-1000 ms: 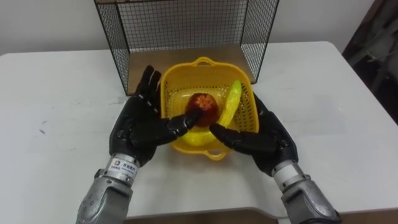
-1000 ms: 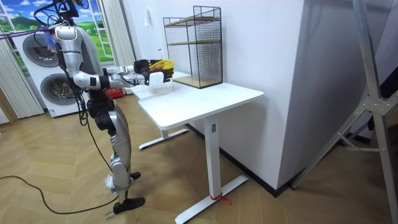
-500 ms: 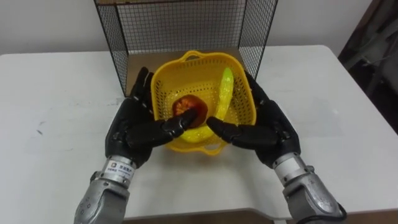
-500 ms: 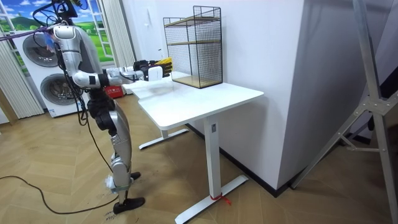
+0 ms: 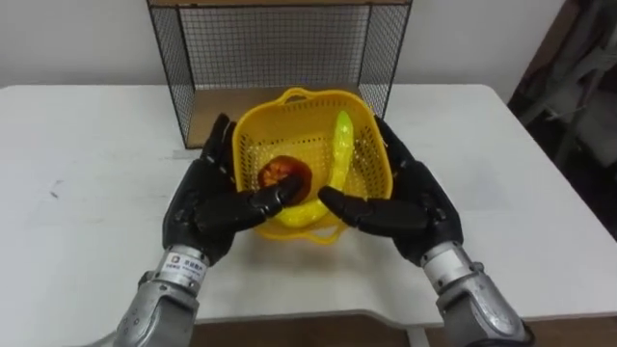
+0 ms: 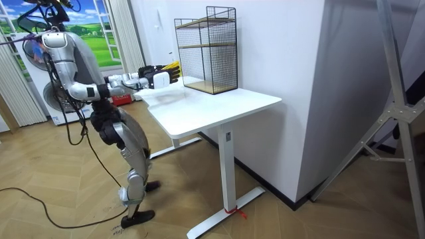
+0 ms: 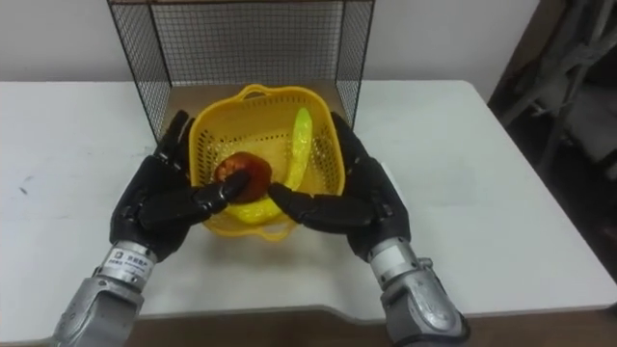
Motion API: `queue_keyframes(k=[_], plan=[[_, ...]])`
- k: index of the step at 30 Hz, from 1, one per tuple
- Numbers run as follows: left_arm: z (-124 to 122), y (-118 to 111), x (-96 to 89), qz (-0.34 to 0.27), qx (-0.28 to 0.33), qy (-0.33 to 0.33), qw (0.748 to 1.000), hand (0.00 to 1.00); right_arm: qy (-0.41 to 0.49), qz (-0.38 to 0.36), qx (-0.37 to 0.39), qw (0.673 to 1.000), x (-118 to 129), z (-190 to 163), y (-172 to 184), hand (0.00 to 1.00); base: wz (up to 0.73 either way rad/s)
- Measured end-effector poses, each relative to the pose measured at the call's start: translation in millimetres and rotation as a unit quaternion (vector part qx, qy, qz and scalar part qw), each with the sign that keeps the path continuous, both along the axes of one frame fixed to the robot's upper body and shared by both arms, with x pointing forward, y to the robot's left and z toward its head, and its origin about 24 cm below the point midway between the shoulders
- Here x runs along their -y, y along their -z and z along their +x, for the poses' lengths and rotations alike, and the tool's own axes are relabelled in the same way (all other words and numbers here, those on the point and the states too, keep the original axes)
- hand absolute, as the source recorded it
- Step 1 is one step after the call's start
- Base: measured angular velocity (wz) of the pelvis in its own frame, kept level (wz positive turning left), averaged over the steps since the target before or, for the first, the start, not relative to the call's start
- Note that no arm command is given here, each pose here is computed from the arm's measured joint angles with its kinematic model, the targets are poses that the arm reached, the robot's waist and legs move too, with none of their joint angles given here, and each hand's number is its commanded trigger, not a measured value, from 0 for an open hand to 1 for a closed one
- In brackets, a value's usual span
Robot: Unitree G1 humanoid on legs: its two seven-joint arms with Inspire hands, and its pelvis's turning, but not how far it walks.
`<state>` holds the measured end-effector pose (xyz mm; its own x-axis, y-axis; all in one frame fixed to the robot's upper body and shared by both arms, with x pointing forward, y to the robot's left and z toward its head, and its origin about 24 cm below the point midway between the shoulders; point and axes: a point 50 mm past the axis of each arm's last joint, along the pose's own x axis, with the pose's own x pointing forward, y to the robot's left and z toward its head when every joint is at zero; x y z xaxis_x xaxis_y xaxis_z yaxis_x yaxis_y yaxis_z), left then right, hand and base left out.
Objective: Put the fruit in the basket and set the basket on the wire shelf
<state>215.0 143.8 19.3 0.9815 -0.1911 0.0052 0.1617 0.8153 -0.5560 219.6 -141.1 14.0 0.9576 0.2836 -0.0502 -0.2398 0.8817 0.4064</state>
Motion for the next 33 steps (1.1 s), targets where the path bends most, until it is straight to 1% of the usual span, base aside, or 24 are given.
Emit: queue_keyframes(k=[3,4,5,15,19,23,27,33], plan=[[-2,3,1.8,-0.002,-0.007,0.002,1.0,0.0,-0.005,0.006,-0.039,0.999,-2,-4,14,0.0,-0.38],[-2,3,-1.5,0.005,-0.006,0.0,1.0,0.0,-0.008,0.006,-0.043,0.999,-2,-6,15,0.0,0.0],[-2,3,-3.7,0.01,-0.006,0.0,1.0,0.0,-0.01,0.008,-0.043,0.999,-4,-6,15,0.0,-0.03],[-1,1,-1.9,0.013,-0.001,0.007,1.0,0.0,-0.012,0.004,-0.036,0.999,-4,-3,11,0.0,0.01],[1,-9,-2.9,0.014,0.026,0.005,1.0,0.0,-0.008,0.0,-0.02,1.0,-3,1,7,0.0,0.02],[7,-14,-3.0,0.016,0.037,0.006,0.999,0.0,-0.013,-0.005,-0.004,1.0,-5,7,1,0.0,0.11],[7,-12,0.6,0.013,0.032,0.009,0.999,0.0,-0.009,-0.013,-0.009,1.0,-1,10,3,0.0,0.09],[8,-12,2.1,0.014,0.028,0.01,0.999,0.0,0.005,0.023,-0.016,1.0,-3,10,3,0.0,-0.11]])
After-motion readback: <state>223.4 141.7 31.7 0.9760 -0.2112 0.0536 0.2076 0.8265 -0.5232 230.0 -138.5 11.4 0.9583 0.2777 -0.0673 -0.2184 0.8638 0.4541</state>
